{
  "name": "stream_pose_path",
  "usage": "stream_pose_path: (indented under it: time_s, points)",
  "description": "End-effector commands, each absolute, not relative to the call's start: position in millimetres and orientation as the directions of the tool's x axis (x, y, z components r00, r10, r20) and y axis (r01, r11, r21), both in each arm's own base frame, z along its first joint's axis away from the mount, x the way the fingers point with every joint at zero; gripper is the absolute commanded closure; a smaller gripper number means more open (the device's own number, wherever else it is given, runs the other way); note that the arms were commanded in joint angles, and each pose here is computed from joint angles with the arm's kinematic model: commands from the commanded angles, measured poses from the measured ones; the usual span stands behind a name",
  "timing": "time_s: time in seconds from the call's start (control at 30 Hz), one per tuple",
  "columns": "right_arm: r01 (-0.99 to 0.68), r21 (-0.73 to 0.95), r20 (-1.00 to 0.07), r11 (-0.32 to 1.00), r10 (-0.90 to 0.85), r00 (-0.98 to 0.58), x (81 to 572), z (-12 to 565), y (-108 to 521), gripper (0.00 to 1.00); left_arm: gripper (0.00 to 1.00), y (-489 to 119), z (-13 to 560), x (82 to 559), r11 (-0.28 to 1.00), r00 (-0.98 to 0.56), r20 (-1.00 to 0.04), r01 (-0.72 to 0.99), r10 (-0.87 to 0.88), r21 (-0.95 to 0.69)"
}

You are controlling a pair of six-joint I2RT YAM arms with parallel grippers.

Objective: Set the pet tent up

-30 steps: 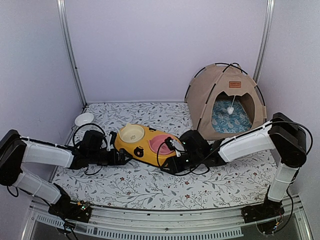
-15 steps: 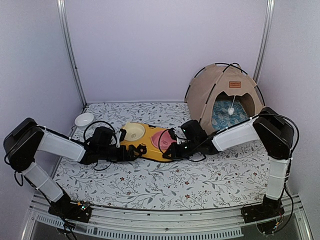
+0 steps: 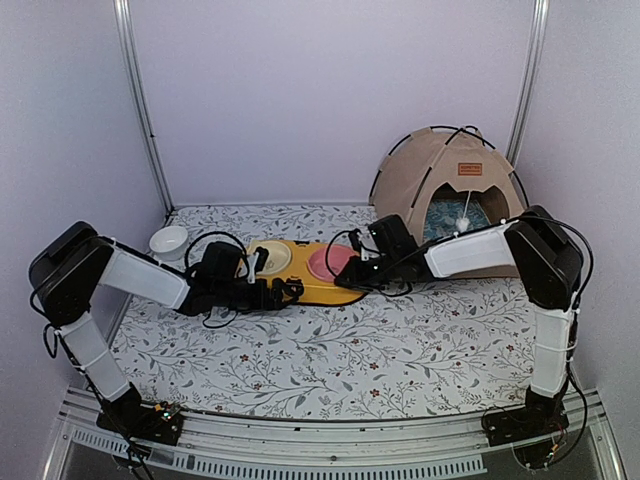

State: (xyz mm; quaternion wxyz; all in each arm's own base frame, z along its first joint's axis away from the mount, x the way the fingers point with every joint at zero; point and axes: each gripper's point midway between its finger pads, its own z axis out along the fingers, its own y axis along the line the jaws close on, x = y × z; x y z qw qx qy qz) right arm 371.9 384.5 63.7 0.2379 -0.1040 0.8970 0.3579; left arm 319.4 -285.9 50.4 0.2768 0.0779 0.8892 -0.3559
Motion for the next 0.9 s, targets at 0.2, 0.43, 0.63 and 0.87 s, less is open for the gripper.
stream_pose_path:
  time_s: [0.2,0.43,0.63,0.87]
  points:
    - [-0.447,0.523,-0.648,0.726,-0.002,-0.762,346.8,124.3,346.0,0.57,0.01,-282.2,82.1,313.6,0.727,-0.789,-0.612,0.387,-0.057,-0.567]
    - [-0.38,0.416,-0.759,0.826,0.084,-0.646,341.0,159.3,261.7,0.01,0.0,-233.1,128.0,326.6,0.822,-0.684,-0.72,0.342,-0.114,-0.455]
    - [-0.142,0.339,-0.822,0.93,0.22,-0.526,357.9,176.1,136.4,0.01,0.01,-157.3,167.7,350.7,0.89,-0.579,-0.766,0.145,-0.279,-0.433]
    - [0.159,0.219,-0.933,0.963,0.254,-0.256,360.4,176.3,0.6,0.01,0.0,-85.2,187.8,371.8,0.969,-0.42,-0.878,-0.006,-0.228,-0.248]
